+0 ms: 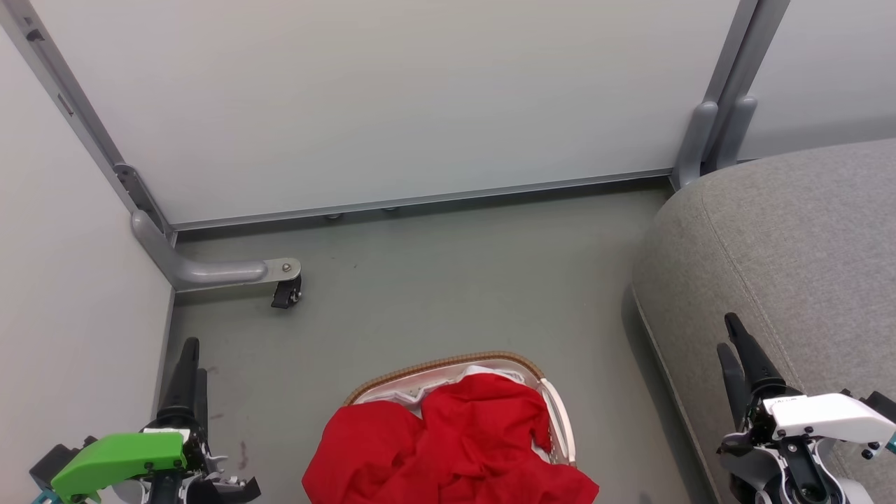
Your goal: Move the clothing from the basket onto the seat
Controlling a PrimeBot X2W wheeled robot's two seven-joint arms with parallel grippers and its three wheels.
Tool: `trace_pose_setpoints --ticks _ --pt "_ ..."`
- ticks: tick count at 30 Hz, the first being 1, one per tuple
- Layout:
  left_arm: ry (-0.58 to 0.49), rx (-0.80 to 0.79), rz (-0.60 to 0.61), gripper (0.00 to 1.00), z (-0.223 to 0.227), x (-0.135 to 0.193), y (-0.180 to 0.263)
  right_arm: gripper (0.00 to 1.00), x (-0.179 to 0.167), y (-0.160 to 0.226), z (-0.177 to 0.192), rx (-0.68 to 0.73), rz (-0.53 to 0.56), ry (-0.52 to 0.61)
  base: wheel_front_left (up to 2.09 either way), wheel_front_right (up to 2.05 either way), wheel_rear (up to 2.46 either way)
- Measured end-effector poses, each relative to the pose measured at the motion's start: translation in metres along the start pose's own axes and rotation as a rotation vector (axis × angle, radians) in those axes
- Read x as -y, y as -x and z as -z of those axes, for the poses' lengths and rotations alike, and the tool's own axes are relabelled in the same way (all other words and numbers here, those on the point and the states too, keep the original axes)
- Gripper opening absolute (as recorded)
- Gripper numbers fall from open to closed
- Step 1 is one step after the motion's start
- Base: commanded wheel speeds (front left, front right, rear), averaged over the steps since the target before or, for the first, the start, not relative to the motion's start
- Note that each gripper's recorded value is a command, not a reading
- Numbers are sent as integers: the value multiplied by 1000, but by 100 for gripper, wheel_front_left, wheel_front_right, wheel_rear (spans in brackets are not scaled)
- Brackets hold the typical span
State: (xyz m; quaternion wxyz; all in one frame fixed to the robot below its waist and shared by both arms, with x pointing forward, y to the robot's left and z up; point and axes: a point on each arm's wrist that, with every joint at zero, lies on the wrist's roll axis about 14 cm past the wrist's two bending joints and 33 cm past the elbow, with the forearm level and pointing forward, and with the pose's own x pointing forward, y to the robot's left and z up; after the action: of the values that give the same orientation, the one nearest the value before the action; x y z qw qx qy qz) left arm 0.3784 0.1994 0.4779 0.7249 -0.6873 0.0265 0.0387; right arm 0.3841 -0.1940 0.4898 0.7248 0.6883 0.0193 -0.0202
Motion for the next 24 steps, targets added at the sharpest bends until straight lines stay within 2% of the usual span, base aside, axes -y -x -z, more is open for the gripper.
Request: trace_pose_setpoints --ticks 16,24 --pt "-411 -26 -43 100 2 -12 -1 100 -4 -5 4 -2 -5 356 0 0 0" --pt "-585 -44 -36 100 6 -13 -3 100 -3 -7 11 -27 -11 522 0 0 0"
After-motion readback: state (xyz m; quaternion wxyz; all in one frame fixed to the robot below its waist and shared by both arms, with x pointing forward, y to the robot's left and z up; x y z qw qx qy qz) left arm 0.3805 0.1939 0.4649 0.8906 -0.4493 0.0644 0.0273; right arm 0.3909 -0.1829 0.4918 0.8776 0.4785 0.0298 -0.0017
